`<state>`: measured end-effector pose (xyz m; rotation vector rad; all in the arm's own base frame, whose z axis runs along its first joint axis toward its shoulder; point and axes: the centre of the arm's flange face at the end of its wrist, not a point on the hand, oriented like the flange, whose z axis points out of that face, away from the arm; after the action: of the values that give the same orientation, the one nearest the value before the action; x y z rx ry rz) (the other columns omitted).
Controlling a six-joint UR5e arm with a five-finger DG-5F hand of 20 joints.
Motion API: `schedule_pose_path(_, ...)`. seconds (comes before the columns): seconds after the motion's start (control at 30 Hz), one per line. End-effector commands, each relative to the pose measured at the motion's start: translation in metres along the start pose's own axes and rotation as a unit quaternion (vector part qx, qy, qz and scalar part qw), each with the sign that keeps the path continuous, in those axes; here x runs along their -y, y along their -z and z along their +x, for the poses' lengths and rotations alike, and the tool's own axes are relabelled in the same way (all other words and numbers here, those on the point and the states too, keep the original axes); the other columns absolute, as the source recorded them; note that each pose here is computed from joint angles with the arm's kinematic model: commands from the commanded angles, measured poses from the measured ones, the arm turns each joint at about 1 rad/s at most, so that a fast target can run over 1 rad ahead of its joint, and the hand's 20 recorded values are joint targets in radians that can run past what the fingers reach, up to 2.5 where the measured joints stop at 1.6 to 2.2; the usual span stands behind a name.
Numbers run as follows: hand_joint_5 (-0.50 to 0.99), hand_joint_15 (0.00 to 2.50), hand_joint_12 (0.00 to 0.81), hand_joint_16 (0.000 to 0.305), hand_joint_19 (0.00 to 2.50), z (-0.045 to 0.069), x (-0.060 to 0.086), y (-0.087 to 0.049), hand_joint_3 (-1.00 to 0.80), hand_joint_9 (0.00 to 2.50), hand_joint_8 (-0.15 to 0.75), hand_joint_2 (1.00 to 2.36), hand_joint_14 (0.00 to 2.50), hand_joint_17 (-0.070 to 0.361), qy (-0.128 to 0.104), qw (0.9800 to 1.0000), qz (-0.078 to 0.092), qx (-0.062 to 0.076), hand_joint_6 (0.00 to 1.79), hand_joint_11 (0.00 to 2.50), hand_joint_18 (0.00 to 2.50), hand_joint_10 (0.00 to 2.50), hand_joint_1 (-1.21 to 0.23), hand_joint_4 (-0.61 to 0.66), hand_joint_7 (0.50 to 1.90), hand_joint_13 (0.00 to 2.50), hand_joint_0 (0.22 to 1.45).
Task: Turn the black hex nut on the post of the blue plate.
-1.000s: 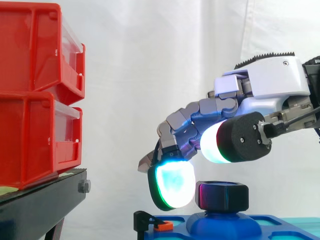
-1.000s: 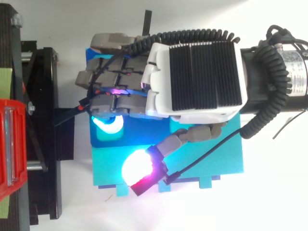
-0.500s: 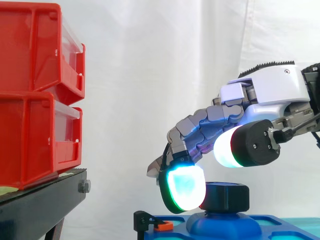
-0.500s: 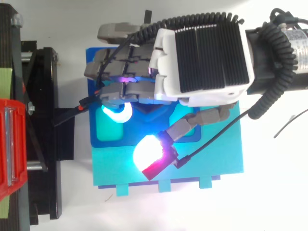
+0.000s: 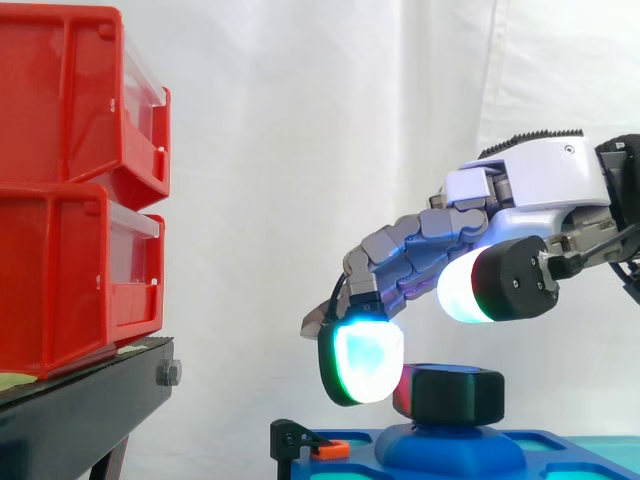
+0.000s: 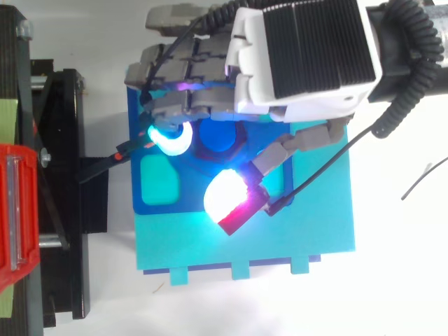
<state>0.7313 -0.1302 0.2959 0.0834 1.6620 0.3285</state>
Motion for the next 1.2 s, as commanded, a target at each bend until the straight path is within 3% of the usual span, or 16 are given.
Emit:
schedule_pose_path(0.0, -0.19, 0.10, 0.376, 0.057, 0.15, -0.002, 0.010, 0.004, -0.50, 0.40, 0.272, 1.00, 0.00, 0.127, -0.001, 1.0000, -0.005, 0.000, 0.56, 0.09, 0.25, 0.00, -0.32, 0.20, 1.16, 0.39, 0.48)
schedule_pose_path(0.7, -0.19, 0.10, 0.375, 0.057, 0.14, -0.013, 0.048, 0.023, -0.50, 0.40, 0.271, 1.00, 0.00, 0.127, -0.004, 0.9998, -0.020, 0.003, 0.56, 0.07, 0.26, 0.00, -0.33, 0.21, 1.16, 0.40, 0.48)
schedule_pose_path(0.83, -0.19, 0.10, 0.374, 0.057, 0.15, -0.017, 0.041, 0.018, -0.50, 0.40, 0.272, 1.00, 0.00, 0.127, -0.005, 0.9996, -0.025, 0.010, 0.56, 0.08, 0.26, 0.00, -0.33, 0.20, 1.16, 0.40, 0.48)
schedule_pose_path(0.97, -0.19, 0.09, 0.374, 0.056, 0.14, -0.032, 0.032, 0.011, -0.50, 0.40, 0.271, 1.00, 0.00, 0.127, -0.008, 0.9995, -0.023, 0.022, 0.56, 0.08, 0.26, 0.00, -0.33, 0.20, 1.16, 0.40, 0.48)
schedule_pose_path(1.17, -0.19, 0.10, 0.373, 0.057, 0.14, -0.030, 0.019, 0.003, -0.50, 0.40, 0.272, 1.00, 0.00, 0.127, -0.007, 0.9995, -0.015, 0.026, 0.56, 0.07, 0.26, 0.00, -0.33, 0.21, 1.16, 0.40, 0.48)
